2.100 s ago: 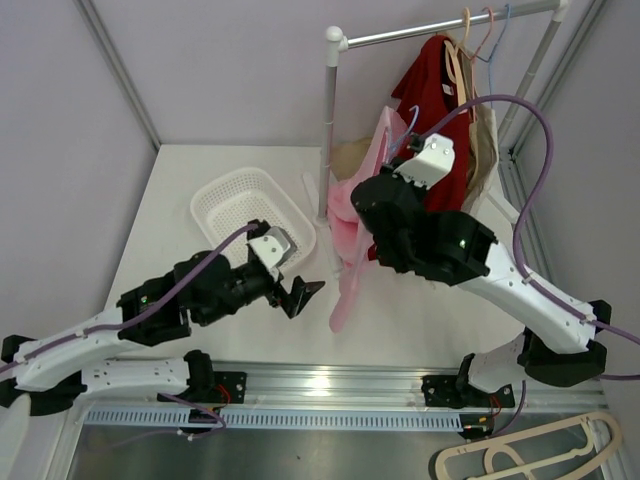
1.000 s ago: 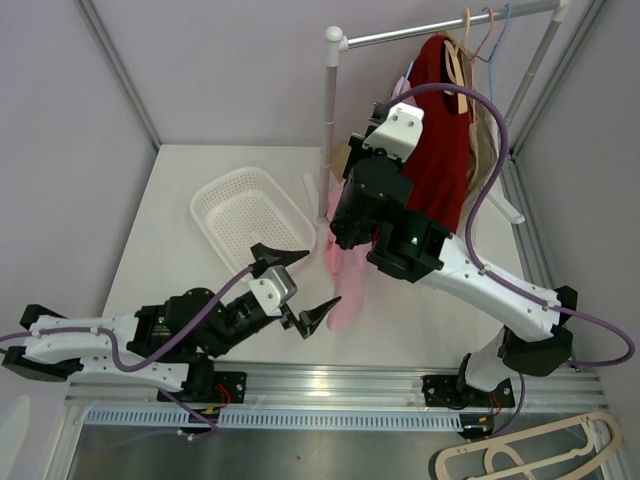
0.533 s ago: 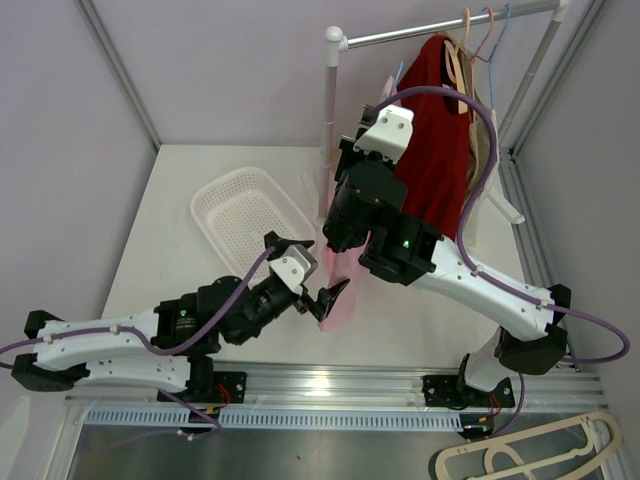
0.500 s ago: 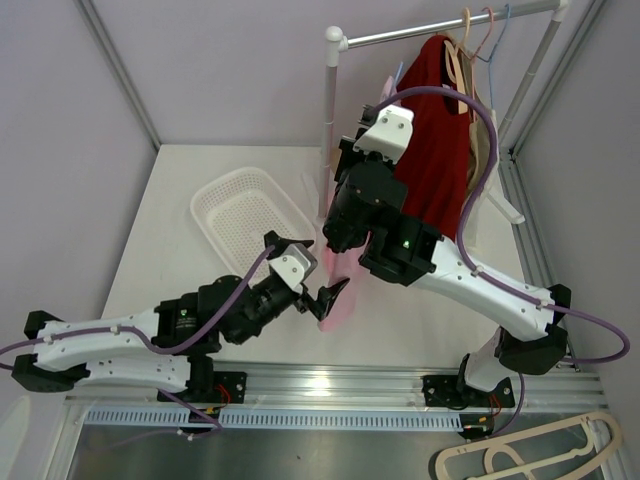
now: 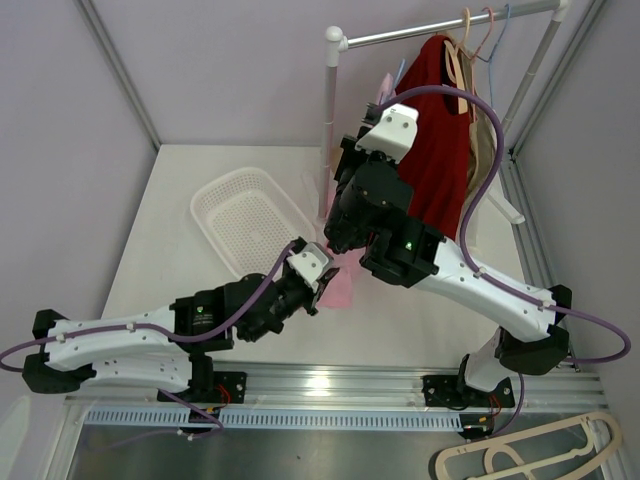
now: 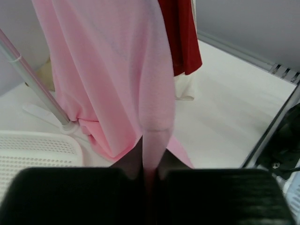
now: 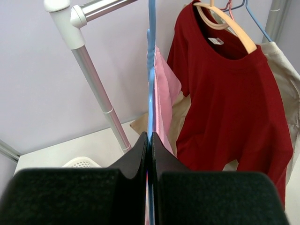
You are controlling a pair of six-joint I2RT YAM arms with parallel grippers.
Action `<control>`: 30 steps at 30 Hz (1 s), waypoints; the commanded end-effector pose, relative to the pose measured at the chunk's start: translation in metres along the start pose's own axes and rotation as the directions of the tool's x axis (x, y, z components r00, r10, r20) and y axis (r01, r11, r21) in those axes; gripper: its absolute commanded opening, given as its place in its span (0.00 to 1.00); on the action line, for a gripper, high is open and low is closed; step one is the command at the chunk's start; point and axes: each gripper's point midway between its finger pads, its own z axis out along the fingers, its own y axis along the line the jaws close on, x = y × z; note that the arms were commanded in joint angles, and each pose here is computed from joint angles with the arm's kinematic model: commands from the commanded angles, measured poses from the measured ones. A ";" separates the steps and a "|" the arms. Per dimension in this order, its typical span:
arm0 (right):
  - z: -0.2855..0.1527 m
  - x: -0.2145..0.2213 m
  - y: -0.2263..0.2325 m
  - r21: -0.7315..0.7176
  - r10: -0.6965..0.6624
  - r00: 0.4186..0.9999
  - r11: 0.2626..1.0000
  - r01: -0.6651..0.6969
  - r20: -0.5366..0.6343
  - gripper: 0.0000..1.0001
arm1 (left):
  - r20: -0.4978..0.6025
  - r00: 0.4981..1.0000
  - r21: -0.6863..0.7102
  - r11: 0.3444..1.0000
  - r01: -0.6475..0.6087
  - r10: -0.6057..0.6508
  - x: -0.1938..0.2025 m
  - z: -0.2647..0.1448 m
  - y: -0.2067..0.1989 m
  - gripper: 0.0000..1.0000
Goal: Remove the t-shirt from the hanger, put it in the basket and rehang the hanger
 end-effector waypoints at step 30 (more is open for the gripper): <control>0.111 -0.034 -0.081 0.250 0.043 0.994 0.966 -0.068 0.105 0.00 | 0.024 0.964 0.242 0.938 0.250 -0.264 0.030 -0.025 -0.098 0.01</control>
